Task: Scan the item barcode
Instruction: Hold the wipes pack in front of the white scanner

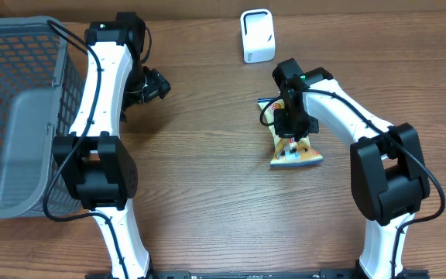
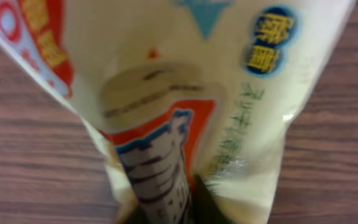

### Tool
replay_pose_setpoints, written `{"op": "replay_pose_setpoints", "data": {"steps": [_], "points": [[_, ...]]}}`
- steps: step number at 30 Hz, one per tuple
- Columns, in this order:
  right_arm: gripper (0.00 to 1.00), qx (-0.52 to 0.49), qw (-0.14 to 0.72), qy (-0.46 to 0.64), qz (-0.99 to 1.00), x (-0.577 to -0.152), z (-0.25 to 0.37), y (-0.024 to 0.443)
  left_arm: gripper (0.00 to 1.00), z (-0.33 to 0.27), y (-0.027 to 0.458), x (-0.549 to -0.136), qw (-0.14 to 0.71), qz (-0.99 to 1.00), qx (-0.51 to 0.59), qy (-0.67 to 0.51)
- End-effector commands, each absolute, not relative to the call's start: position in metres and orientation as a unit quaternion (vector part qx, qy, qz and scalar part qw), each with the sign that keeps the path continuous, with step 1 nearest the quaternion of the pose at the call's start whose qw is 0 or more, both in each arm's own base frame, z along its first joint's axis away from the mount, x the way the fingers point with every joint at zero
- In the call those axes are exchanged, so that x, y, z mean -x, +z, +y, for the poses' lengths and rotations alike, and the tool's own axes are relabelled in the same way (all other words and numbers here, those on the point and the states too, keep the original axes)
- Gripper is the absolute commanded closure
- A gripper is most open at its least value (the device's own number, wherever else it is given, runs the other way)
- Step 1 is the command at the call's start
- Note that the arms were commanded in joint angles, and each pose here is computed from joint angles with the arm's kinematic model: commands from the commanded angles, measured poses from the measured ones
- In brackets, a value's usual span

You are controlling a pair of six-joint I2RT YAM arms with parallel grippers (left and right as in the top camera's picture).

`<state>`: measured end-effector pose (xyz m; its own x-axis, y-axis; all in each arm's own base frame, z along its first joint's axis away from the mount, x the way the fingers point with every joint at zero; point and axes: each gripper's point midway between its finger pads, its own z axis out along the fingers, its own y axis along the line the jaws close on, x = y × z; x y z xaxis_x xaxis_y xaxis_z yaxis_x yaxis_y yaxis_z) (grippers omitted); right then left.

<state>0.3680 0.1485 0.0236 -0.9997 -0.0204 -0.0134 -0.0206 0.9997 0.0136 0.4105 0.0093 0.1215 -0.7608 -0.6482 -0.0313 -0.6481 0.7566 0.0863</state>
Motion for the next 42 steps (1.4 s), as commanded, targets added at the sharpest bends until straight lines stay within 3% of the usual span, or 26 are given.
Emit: {"op": "replay_pose_setpoints", "data": {"steps": [1, 9, 19, 25, 34, 42], "points": [[0.96, 0.003, 0.006, -0.010, 1.000, -0.366, 0.143, 0.017, 0.00, 0.006, 0.136, -0.413, -0.018, -0.942, -0.334, -0.038], [0.96, -0.009, 0.053, 0.008, 0.999, -0.400, 0.149, 0.057, 0.00, 0.006, 0.136, -0.413, -0.018, -0.941, -0.335, -0.038], [0.96, -0.013, 0.277, 0.097, 0.956, -0.503, 0.187, 0.194, 0.00, 0.006, 0.136, -0.412, -0.018, -0.941, -0.334, -0.039], [0.96, 0.016, 0.371, 0.150, 0.916, -0.542, 0.212, 0.228, 0.00, 0.006, 0.136, -0.413, -0.018, -0.941, -0.335, -0.038], [0.96, 0.019, 0.429, 0.165, 0.888, -0.595, 0.230, 0.197, 0.00, 0.006, 0.136, -0.412, -0.018, -0.941, -0.334, -0.039], [0.96, -0.001, 0.436, 0.125, 0.891, -0.607, 0.218, 0.176, 0.00, 0.006, 0.136, -0.413, -0.018, -0.941, -0.334, -0.038]]}}
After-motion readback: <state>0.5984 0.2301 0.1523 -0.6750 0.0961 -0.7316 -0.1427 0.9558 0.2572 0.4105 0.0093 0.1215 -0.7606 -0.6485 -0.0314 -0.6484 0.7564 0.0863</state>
